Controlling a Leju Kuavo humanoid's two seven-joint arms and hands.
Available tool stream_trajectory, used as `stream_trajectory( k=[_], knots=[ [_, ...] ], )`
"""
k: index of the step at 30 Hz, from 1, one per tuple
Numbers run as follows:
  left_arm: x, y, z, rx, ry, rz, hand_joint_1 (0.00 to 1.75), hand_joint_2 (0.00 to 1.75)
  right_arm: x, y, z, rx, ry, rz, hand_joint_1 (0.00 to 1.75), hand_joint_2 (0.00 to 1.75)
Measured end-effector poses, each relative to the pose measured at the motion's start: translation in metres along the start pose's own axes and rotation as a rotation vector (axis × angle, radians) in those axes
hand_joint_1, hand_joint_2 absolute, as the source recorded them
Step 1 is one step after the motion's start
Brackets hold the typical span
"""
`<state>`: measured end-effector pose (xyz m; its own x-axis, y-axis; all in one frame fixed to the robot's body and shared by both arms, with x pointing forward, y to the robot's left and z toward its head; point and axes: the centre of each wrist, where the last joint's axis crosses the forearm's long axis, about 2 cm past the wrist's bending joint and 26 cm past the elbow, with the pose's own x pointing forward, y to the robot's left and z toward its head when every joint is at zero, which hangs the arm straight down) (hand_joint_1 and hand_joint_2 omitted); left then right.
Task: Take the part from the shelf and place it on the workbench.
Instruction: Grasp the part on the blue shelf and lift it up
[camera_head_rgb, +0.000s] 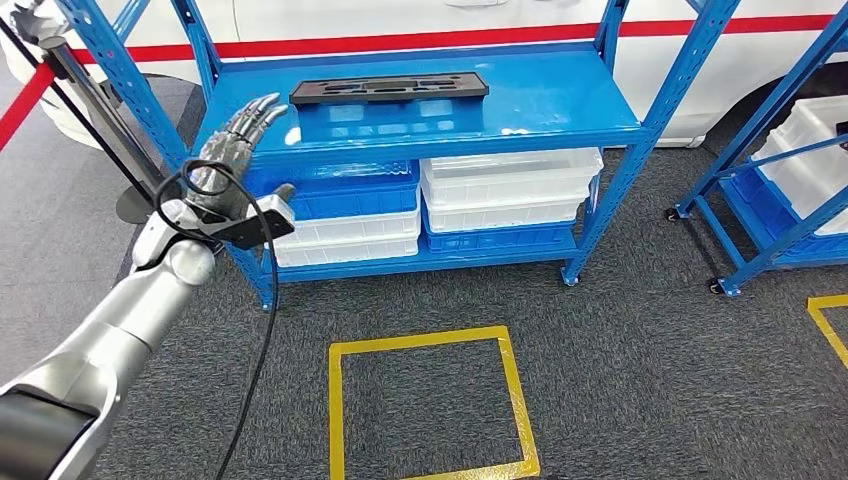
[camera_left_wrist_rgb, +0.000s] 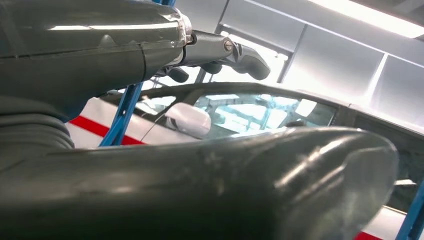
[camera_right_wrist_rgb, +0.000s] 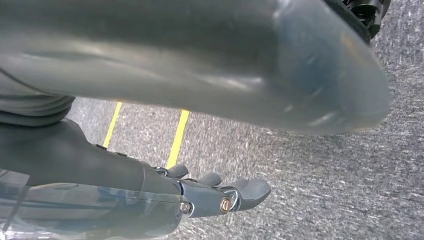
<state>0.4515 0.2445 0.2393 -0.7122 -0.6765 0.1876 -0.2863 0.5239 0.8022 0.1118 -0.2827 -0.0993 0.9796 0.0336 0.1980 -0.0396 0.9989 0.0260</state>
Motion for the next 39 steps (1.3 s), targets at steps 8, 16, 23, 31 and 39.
stream_trajectory(
  k=[8, 16, 23, 31, 39],
  knots=[
    [0.01, -0.004, 0.004, 0.006, -0.033, 0.006, 0.0, 0.0, 0.0, 0.0, 0.0, 0.015, -0.005, -0.011, 0.0, 0.0],
    [0.012, -0.004, 0.004, -0.007, -0.045, 0.023, 0.0, 0.0, 0.0, -0.001, 0.0, 0.015, -0.003, -0.014, 0.0, 0.0],
    [0.012, -0.004, 0.004, -0.01, -0.046, 0.027, 0.0, 0.0, 0.0, -0.001, 0.0, 0.016, -0.002, -0.015, 0.0, 0.0],
    [0.013, -0.003, 0.003, -0.008, -0.057, 0.031, 0.0, 0.0, 0.0, -0.002, 0.0, 0.016, -0.003, -0.013, 0.0, 0.0],
    [0.015, -0.007, 0.006, -0.017, -0.064, 0.044, 0.0, 0.0, -0.003, -0.006, 0.0, 0.01, 0.001, -0.01, 0.0, 0.0]
  ],
)
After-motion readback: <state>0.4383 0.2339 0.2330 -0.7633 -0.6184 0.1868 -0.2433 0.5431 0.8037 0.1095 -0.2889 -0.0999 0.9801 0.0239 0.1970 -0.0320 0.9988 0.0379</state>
